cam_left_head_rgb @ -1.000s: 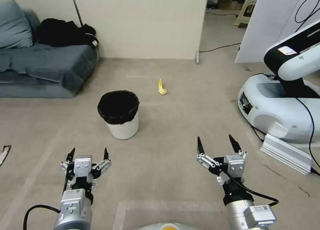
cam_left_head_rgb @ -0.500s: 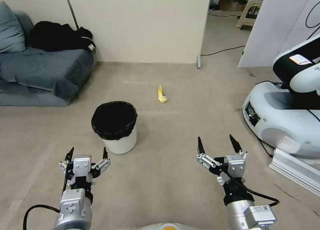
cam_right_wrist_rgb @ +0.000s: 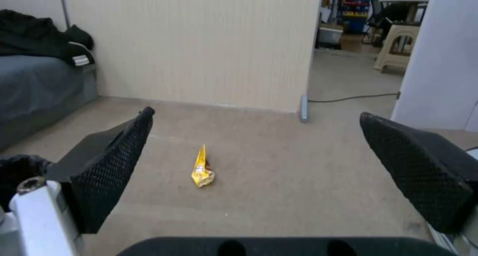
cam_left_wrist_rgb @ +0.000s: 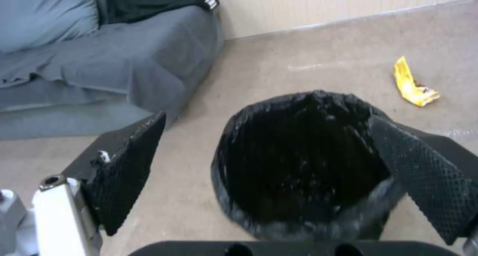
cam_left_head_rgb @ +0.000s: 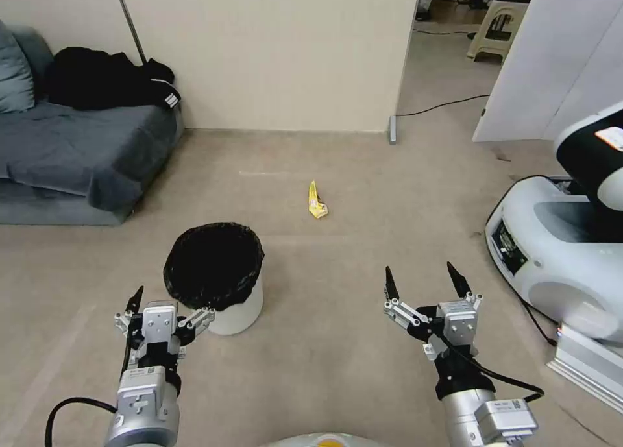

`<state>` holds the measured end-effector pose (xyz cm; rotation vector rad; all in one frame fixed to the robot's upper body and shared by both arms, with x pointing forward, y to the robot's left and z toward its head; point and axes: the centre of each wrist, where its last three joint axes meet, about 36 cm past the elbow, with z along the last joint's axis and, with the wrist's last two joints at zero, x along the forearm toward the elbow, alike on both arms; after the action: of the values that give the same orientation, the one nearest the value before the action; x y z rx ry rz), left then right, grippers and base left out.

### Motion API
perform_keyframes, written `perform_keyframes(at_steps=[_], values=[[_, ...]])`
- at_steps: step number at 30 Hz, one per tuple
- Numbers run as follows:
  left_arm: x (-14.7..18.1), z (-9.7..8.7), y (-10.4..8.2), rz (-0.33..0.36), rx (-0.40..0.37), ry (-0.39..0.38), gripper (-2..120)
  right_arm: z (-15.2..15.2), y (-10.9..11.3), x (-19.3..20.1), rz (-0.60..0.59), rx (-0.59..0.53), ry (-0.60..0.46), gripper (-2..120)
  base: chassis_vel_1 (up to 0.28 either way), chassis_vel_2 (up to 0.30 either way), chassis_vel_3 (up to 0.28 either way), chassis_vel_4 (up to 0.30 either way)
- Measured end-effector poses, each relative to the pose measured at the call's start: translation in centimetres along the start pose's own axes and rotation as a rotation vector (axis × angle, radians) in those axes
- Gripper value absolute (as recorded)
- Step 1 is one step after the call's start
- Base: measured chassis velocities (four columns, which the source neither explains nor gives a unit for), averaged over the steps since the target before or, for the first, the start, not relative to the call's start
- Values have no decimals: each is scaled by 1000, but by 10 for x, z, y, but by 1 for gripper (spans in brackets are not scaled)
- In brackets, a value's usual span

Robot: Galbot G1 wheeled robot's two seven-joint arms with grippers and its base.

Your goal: Pick up the trash bin, then pick up the garbage from the floor and place it into the trash bin.

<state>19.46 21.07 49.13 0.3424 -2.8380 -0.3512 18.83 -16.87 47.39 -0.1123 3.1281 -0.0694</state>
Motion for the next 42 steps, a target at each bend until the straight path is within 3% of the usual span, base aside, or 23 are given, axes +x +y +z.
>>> perform_keyframes(at_steps=[13,26,36,42], values=[[0,0,0,-4,2,0,99,3,0,0,-3,4,-17,100,-144,129,130,-127],[-4,-2,3,-17,18,-4,99,10,0,0,-9,13,-36,100,4,-9,-3,0],[-36,-25,24,-159,22,-27,100,14,0,0,-8,17,-31,100,0,0,0,0],[-61,-27,37,-213,65,43,100,17,2,0,-12,13,-29,100,0,0,0,0]])
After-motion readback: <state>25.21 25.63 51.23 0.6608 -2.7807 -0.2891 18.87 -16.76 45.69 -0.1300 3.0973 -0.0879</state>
